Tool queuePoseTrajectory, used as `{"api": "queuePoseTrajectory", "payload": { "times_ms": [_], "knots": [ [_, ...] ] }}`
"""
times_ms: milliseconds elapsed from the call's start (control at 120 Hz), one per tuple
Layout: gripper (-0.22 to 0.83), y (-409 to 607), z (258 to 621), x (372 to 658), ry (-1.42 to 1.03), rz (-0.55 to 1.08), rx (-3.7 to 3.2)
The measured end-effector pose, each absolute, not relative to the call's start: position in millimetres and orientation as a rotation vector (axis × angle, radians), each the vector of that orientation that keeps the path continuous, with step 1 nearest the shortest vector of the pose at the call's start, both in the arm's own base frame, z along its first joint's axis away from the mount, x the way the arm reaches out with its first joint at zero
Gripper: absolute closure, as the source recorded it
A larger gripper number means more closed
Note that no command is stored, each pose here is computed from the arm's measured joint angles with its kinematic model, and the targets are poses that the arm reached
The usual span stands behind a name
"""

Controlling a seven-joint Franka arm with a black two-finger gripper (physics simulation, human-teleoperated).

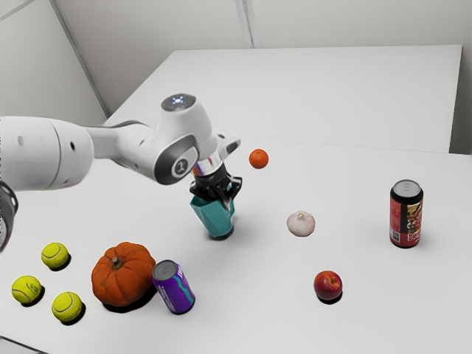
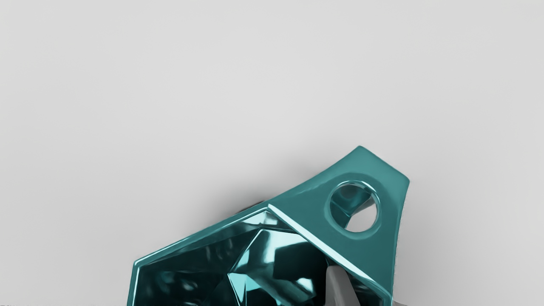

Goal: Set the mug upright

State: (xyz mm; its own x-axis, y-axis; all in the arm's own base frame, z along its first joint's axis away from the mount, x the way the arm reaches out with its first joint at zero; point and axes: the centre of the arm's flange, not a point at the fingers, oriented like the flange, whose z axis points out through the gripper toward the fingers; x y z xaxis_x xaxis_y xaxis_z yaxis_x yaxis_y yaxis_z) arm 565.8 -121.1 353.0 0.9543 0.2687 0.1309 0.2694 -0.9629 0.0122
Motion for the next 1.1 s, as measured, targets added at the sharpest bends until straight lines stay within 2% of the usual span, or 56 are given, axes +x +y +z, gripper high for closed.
{"api": "queuePoseTrajectory", "payload": {
  "times_ms": [125,325,408,508,758,1100],
  "knots": [
    [0.79,-121.4,348.3,566.9,-0.458,-0.196,-3.096],
    [0.36,-124.2,350.6,566.3,-0.477,-0.195,-3.098],
    [0.24,-124.6,353.9,565.6,-0.479,-0.201,-3.096],
    [0.15,-124.4,359.8,564.9,-0.48,-0.213,-3.093],
    [0.05,-136.3,385.1,559.7,-0.45,-0.276,-3.101],
    [0.01,-151.7,462.8,562.5,-0.344,-0.343,-3.105]
  ]
}}
